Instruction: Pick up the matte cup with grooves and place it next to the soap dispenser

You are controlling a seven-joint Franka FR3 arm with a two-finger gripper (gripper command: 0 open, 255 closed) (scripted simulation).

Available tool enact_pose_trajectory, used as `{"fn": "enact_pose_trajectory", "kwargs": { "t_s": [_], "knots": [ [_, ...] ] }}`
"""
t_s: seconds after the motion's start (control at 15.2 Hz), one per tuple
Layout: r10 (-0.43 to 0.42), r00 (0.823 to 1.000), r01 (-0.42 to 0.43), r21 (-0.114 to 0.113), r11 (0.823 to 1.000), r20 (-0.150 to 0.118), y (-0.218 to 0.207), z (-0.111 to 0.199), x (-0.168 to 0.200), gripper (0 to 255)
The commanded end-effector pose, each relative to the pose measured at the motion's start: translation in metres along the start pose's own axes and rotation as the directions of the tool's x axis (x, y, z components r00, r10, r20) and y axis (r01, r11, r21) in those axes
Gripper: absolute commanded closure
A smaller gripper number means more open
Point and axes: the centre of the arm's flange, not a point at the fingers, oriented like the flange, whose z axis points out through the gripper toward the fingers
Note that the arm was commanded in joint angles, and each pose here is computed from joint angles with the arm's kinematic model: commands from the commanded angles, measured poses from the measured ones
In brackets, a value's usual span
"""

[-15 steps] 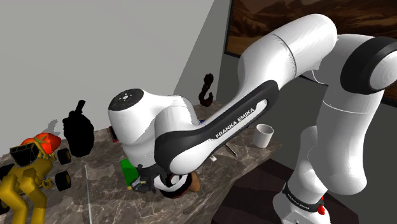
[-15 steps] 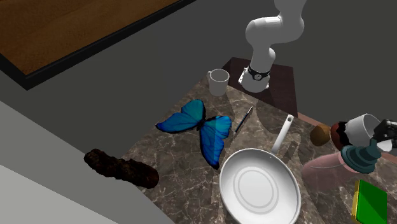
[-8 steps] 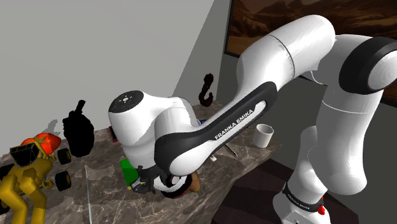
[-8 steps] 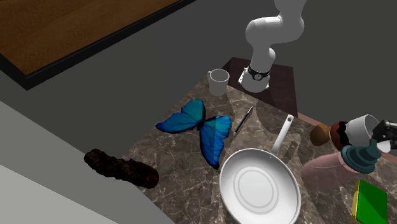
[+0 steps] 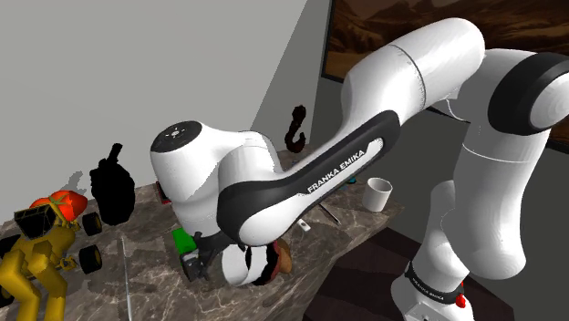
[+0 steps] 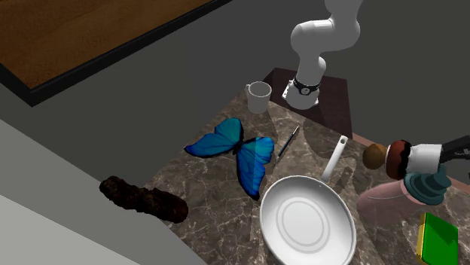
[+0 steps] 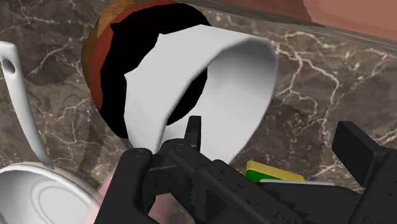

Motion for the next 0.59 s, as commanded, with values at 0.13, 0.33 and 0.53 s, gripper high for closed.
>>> {"fn": "enact_pose_trajectory", "kwargs": {
  "t_s": [0.13,0.33,0.53],
  "knots": [
    [0.0,1.0,0.0,-0.001,1.0,0.0,0.0,-0.033,-0.002,0],
    [0.0,1.0,0.0,-0.001,1.0,0.0,0.0,-0.033,-0.002,0],
    [0.0,1.0,0.0,-0.001,1.0,0.0,0.0,-0.033,-0.002,0]
  ]
}}
